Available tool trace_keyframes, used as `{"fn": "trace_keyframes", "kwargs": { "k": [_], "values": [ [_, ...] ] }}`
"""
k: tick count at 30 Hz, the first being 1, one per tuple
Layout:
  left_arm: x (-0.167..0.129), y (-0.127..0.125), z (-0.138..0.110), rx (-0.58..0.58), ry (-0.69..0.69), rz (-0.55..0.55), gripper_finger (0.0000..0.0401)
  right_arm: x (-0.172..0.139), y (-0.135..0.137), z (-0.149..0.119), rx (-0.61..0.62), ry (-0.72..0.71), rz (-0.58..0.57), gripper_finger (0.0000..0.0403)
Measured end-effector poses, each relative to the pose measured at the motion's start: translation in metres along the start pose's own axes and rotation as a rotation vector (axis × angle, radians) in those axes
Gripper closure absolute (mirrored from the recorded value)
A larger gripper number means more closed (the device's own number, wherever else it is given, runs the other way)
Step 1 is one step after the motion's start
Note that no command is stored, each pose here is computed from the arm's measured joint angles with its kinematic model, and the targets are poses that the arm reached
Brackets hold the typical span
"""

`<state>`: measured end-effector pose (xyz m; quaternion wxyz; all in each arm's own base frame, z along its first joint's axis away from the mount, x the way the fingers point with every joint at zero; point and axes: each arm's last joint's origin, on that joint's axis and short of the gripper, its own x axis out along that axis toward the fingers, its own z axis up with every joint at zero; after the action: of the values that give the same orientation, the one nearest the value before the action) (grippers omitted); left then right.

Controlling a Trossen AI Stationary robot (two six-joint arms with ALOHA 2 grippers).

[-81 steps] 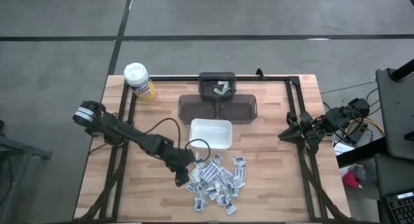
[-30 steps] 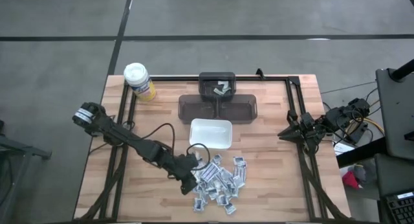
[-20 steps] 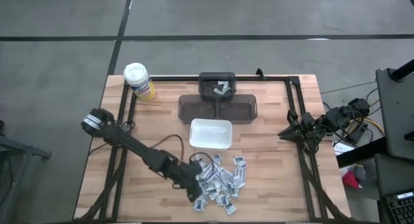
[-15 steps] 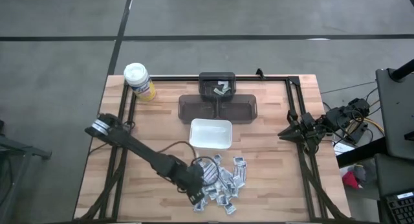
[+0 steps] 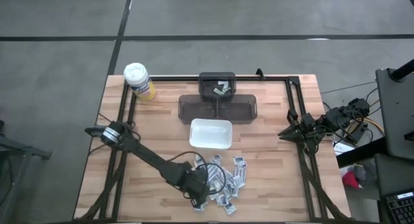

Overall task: Pick & Place First Aid Supplies
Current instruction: Put the green bandage into the top black bin

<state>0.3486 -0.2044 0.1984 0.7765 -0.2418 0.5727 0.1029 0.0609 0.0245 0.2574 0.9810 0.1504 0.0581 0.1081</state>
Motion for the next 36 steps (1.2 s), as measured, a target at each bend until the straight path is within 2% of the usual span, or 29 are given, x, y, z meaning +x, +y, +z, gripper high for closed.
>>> {"fn": "trace_keyframes", "kwargs": {
  "k": [8,23,36],
  "values": [
    [-0.010,-0.001,-0.006,-0.001,-0.038,0.039,0.0289,0.000,0.000,0.000,0.000,0.001,0.002,0.0344],
    [-0.004,0.004,-0.015,0.037,-0.059,0.114,0.0289,0.000,0.000,0.000,0.000,0.001,0.001,0.0344],
    [0.005,0.005,-0.019,0.023,-0.068,0.079,0.0289,0.000,0.000,0.000,-0.004,0.001,0.000,0.0344]
  ]
}}
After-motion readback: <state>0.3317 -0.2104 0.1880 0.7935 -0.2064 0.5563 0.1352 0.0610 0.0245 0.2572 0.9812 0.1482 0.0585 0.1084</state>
